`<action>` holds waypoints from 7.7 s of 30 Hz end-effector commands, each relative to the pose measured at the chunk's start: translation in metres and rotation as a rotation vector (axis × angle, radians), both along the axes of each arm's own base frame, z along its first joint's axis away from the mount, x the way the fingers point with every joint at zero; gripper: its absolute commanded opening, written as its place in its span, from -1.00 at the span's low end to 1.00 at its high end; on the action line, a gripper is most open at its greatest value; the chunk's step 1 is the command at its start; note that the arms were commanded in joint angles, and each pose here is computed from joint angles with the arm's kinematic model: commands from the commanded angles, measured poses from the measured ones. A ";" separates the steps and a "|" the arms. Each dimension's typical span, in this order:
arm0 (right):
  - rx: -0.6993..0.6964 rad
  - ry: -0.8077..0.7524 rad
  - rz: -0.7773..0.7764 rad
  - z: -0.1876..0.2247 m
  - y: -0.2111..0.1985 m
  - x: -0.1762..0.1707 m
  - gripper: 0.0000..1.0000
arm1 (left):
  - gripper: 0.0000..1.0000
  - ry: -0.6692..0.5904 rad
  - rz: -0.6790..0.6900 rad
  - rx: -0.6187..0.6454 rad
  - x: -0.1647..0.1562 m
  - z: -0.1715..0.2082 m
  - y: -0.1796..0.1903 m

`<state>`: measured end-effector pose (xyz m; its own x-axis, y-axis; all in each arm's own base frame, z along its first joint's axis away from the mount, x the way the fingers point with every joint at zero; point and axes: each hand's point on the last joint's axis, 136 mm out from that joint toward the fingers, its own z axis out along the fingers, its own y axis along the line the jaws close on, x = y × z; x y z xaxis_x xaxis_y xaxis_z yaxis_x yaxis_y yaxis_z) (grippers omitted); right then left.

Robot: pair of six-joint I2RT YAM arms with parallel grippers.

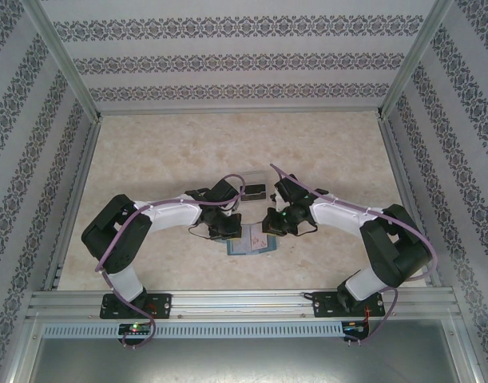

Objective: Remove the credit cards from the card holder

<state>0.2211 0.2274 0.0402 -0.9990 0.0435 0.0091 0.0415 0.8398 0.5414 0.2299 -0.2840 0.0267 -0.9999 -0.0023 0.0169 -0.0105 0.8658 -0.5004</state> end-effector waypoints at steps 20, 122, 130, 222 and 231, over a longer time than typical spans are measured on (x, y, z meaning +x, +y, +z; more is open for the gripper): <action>-0.027 -0.021 0.023 0.012 0.004 0.002 -0.74 | -1.00 0.044 -0.028 0.087 -0.014 -0.017 0.013; -0.301 -0.610 1.332 0.104 0.008 0.116 -1.00 | -1.00 -0.078 0.086 0.041 -0.013 0.029 0.059; -0.306 -0.592 1.424 0.105 0.017 0.140 -1.00 | -1.00 -0.072 0.107 0.061 -0.014 0.028 0.066; -0.487 -0.557 1.457 0.063 0.016 0.197 -0.54 | -1.00 -0.055 0.161 0.055 0.003 0.025 0.069; -0.484 -0.535 1.465 0.051 0.015 0.196 -0.53 | -1.00 -0.052 0.161 0.052 0.003 0.024 0.068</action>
